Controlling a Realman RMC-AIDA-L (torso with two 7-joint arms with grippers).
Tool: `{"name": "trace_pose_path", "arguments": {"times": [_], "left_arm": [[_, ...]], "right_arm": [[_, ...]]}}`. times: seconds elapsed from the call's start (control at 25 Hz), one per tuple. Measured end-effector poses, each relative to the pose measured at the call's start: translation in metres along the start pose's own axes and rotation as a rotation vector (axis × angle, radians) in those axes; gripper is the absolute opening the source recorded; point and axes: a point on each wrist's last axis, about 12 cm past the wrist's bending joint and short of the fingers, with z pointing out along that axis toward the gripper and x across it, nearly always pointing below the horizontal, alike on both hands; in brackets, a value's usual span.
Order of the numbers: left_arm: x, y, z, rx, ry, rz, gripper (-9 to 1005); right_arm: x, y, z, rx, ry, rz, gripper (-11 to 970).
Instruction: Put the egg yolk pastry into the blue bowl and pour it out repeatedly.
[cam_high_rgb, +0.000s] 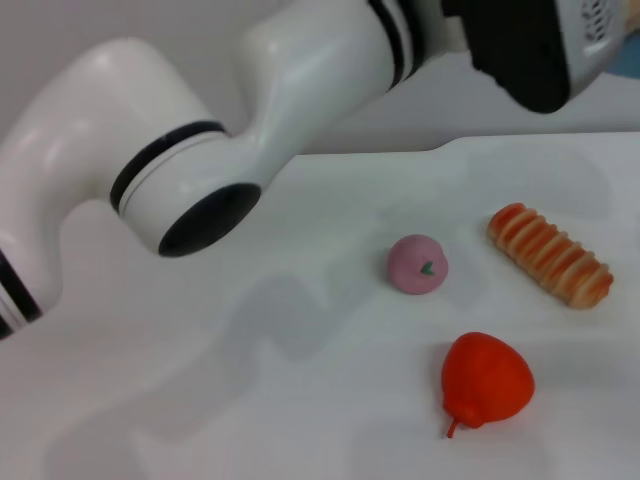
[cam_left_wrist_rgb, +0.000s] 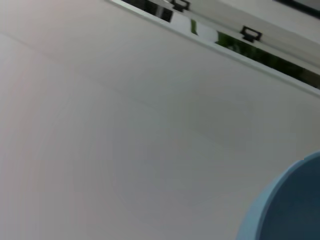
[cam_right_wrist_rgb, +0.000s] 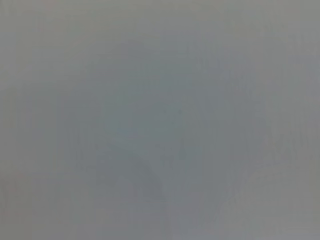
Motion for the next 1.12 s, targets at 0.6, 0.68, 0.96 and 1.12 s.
{"name": "trace_pose_path", "arguments": {"times": [0.6,0.68,0.96,1.12], "left_arm": [[-0.009,-0.033,-0.008,0.004,-0.138,0.08,0],[-0.008,-0.034,-0.008,0.001,-0.141,0.088,0],[-0.009,-0.035,-0.012,-0.025,-0.164,0.071,-1],[-0.006,-0.028,-0.005,-0.023,-0.105,0.015,-1]], "right_arm": [[-0.002,0.001,0.004,0.0,-0.007,0.004,459],[-0.001,0.002,0.004,0.0,-0.004,0.006,459],[-0.001,0.002,0.005,-0.002,-0.003,0.003,456],[0.0,0.003,0.004,-0.004,0.0,0.004,455]]}}
